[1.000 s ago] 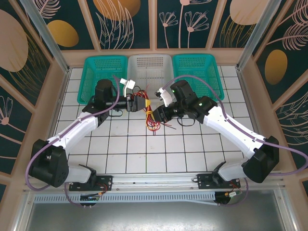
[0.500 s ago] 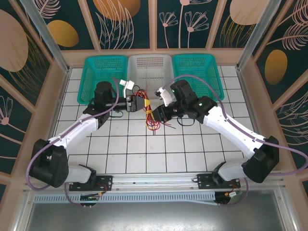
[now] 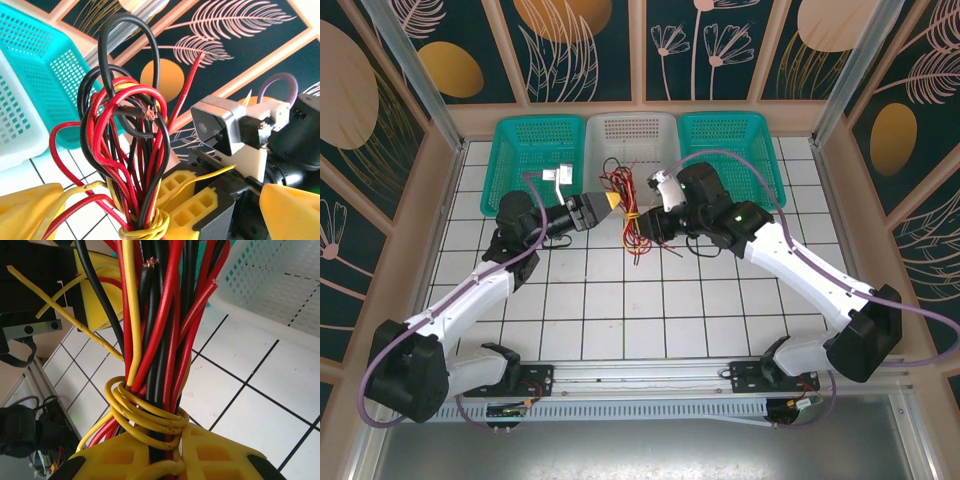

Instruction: Untangle the cables

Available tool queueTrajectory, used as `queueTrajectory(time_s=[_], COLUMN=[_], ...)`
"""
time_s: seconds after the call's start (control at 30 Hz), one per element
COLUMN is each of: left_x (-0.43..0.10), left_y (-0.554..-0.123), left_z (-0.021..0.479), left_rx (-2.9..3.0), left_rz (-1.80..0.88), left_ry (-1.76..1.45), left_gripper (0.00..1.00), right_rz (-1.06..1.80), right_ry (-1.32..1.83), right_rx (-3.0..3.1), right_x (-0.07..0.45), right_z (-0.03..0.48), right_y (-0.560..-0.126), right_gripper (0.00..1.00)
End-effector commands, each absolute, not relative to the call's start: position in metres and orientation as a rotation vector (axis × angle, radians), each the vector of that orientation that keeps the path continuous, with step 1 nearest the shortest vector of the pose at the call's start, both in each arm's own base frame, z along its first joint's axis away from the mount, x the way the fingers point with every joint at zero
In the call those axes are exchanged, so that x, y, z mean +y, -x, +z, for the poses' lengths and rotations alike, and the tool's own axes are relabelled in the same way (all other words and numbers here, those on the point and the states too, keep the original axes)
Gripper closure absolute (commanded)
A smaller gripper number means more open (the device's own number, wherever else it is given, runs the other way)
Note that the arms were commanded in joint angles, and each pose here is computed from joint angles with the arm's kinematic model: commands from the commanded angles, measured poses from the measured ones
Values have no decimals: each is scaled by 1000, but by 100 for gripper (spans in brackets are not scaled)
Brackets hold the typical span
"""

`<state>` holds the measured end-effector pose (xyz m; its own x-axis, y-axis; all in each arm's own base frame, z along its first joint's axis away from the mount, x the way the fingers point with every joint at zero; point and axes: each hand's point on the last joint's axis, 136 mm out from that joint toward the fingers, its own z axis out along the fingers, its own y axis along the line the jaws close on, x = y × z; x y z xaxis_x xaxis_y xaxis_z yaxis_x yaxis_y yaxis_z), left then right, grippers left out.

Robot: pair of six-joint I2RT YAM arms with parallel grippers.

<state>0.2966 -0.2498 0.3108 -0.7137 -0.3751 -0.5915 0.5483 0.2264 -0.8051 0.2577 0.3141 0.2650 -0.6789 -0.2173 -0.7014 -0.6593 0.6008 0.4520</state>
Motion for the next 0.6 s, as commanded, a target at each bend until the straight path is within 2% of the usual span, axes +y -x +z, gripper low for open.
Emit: queueTrajectory(time_s=[0.0,0.43,0.57], left_x=[-251,-266,-270], left_y=[-298,-294,-295], left_z=[320,314,316], left_rx=[1719,1742,1743], left_rz=[-1639,-1716,-1732], left_ry=[-136,-233,-252], left_gripper=[1,2,14], right_rz=[1025,1151,1157], right_ry=[656,748,780], right_rx=[2113,2111,2135], right_x=[319,347,355], right_z=[294,286,278], right_y=[-262,-244,-238], right_gripper=[82,82,82])
